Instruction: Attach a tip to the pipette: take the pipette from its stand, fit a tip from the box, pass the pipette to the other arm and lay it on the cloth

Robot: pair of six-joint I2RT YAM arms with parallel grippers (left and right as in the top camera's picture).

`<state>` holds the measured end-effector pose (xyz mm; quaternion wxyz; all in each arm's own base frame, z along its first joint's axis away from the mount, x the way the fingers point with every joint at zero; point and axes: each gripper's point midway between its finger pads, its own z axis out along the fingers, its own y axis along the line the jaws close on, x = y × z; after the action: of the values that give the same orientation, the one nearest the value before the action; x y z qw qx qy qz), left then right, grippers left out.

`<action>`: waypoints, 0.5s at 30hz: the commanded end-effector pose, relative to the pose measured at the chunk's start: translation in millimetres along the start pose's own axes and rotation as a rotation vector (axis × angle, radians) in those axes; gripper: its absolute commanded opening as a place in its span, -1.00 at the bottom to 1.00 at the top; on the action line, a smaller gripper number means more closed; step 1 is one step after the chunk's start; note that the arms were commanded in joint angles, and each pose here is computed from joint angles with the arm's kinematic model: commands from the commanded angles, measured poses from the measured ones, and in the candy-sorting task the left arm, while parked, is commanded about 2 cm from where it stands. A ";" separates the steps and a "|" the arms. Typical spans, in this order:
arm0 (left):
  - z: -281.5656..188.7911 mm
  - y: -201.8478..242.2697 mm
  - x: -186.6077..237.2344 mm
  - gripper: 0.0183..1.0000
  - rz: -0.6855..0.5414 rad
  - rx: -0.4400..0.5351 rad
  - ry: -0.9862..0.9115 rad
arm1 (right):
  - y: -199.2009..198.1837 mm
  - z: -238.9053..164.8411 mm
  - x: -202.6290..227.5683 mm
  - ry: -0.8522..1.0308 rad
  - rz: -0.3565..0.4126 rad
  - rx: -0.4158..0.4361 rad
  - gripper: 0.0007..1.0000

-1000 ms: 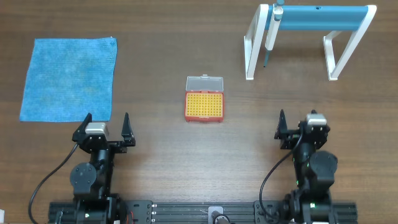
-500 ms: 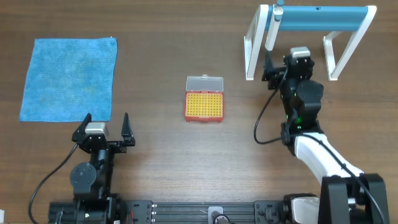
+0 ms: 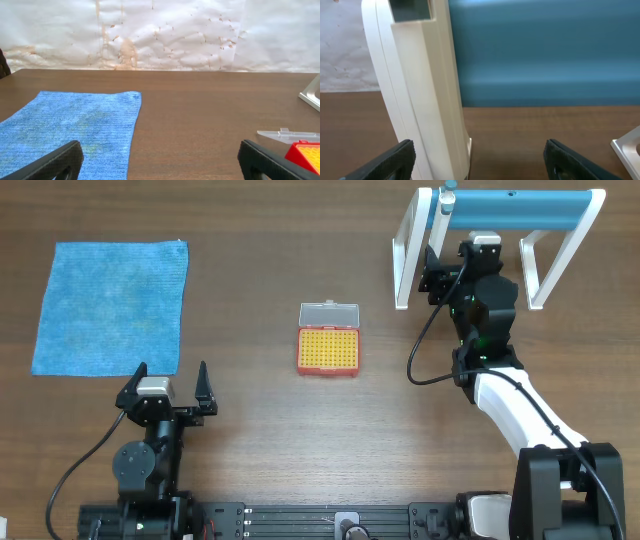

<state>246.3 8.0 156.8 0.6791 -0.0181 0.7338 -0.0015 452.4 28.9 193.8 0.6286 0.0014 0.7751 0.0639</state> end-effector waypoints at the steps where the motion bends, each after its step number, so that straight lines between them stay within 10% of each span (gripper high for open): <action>1: -0.1 1.3 1.6 0.99 -0.004 -0.008 0.003 | 4.6 9.6 -9.7 -0.017 0.012 -0.016 0.67; 15: -0.1 1.3 1.6 0.99 -0.004 -0.008 0.003 | 2.5 36.7 1.6 0.013 -0.043 -0.014 0.67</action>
<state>246.3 8.0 156.8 0.6791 -0.0181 0.7338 -0.0015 480.3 30.0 179.9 0.6173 -0.0090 0.7848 0.0545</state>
